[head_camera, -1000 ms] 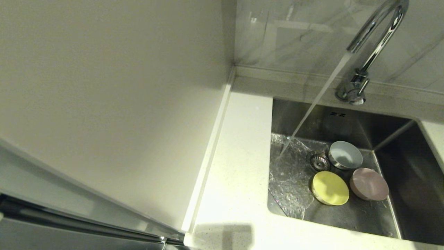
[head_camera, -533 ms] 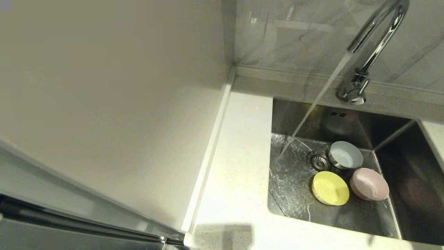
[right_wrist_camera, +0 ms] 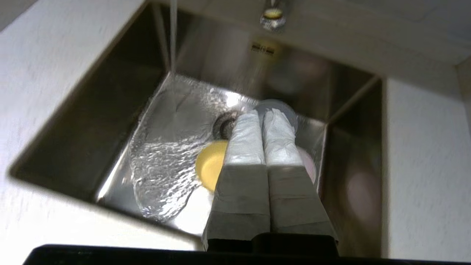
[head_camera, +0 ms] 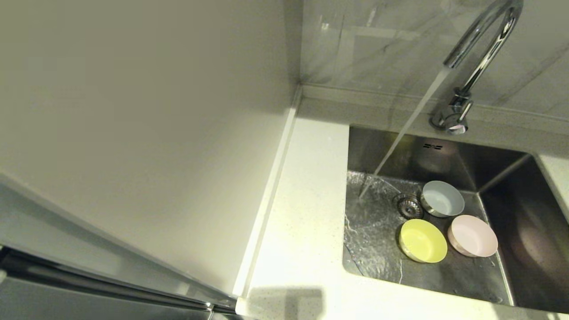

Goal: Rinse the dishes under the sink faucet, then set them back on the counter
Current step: Wait for the water to rinse the bowl

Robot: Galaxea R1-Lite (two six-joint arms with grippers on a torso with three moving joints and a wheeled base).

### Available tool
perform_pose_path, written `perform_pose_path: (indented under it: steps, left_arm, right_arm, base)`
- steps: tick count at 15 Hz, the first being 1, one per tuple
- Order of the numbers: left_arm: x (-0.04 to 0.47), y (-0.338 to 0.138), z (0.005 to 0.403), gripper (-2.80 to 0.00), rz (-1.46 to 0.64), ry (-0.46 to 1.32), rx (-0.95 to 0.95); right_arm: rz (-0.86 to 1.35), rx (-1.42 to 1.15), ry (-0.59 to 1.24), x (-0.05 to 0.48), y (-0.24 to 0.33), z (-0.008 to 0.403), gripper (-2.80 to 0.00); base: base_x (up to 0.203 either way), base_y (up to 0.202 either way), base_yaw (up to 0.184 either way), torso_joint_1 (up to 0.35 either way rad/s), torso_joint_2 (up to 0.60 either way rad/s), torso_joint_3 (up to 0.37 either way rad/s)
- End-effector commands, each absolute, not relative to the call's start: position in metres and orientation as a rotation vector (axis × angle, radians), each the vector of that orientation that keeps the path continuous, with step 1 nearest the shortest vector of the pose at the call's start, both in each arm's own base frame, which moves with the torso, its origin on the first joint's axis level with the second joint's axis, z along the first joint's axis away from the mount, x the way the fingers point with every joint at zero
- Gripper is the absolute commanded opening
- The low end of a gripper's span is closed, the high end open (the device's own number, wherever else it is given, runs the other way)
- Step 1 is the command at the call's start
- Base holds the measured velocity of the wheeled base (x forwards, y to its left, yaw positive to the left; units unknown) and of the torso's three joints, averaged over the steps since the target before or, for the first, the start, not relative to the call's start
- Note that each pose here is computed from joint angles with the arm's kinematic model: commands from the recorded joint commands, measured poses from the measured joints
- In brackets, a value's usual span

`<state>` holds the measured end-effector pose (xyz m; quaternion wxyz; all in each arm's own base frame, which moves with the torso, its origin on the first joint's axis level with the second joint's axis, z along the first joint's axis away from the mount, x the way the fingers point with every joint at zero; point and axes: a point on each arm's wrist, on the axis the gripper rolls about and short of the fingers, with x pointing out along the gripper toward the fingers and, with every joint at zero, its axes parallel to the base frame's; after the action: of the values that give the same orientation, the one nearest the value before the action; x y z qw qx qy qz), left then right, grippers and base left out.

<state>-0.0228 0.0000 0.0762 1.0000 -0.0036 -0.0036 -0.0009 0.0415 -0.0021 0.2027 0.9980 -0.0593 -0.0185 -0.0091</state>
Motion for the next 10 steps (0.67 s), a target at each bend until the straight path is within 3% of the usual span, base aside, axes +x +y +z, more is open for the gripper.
perform_pose_path:
  steps: [1, 4, 10]
  left_arm:
    - [-0.023, 0.0, 0.075, -2.8, -0.002, -0.005, -0.008]
    - [-0.023, 0.0, 0.075, -2.8, -0.002, -0.005, -0.008]
    - [-0.023, 0.0, 0.075, -2.8, -0.002, -0.005, -0.008]
  right_arm:
    - [0.016, -0.13, -0.095, 0.009, 0.001, 0.159, -2.8]
    - [0.043, -0.135, -0.095, -0.005, 0.001, 0.111, -2.8]
    - [0.036, -0.128, -0.01, -0.023, 0.001, 0.077, -2.8]
  base:
    - [0.0, 0.0, 0.0, 0.0, 0.0, 0.0]
    - [0.0, 0.0, 0.0, 0.0, 0.0, 0.0]
    - [0.0, 0.0, 0.0, 0.0, 0.0, 0.0]
